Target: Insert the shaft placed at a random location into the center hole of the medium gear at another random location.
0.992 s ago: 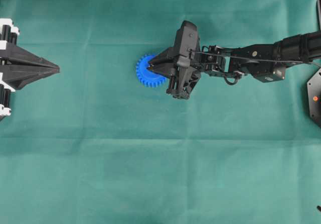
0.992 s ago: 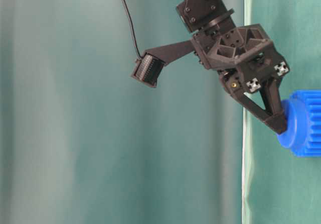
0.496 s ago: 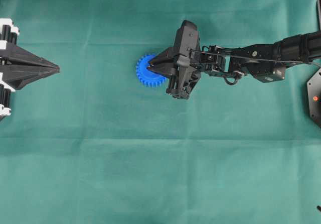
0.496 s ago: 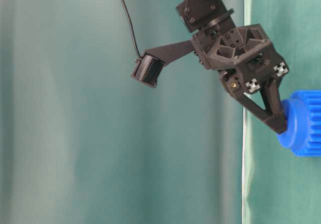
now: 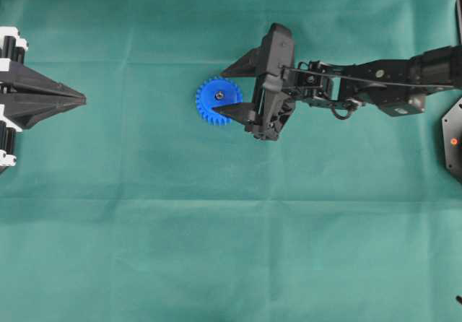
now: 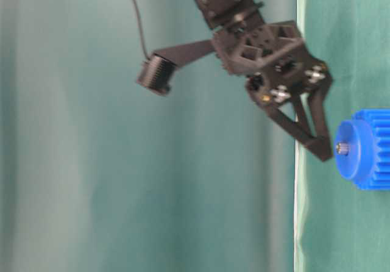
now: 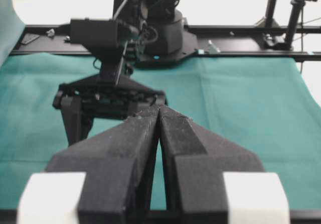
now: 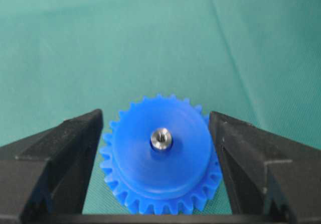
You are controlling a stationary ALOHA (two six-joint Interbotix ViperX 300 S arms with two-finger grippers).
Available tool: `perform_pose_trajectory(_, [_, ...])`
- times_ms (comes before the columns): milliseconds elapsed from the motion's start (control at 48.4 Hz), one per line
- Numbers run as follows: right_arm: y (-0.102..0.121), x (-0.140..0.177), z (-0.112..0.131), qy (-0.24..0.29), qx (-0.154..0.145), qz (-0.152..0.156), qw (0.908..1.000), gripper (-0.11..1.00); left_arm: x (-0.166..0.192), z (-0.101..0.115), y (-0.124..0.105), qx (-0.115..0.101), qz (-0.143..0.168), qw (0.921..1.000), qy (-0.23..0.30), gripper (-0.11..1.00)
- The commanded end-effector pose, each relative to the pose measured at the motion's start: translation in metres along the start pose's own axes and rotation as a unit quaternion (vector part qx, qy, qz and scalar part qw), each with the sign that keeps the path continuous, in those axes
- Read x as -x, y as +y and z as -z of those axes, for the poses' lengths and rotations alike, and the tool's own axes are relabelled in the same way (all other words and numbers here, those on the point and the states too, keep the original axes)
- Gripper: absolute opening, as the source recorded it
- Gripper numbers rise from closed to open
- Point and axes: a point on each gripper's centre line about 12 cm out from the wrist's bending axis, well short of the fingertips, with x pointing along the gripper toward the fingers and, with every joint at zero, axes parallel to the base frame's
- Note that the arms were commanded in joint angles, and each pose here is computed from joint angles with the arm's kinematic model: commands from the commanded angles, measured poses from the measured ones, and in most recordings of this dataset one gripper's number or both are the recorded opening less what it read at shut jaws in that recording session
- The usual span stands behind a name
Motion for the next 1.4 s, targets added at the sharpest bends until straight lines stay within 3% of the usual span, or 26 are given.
perform_pose_trajectory(0, [0.001,0.013,-0.023,-0.03,-0.002,-0.002,0.9996,0.87,-0.003,-0.008,0.0,0.0,-0.001,1.0,-0.008,0.0])
perform_pose_trajectory(248, [0.004,0.039,-0.054,-0.056,0.005,-0.009,0.9983,0.87,-0.003,-0.008,0.0,0.0,-0.001,1.0,-0.009,0.0])
perform_pose_trajectory(434, [0.004,0.047,-0.06,-0.065,0.006,-0.01,0.9978,0.87,-0.003,-0.008,0.0,0.0,-0.001,1.0,-0.008,0.0])
perform_pose_trajectory(702, [0.003,0.058,-0.051,-0.057,0.005,-0.01,0.9983,0.87,-0.003,-0.008,0.0,0.001,-0.001,1.0,-0.008,0.0])
perform_pose_trajectory(1384, [-0.003,0.128,-0.017,-0.061,-0.005,-0.009,0.9981,0.87,-0.002,-0.008,0.0,0.001,-0.001,1.0,-0.009,0.0])
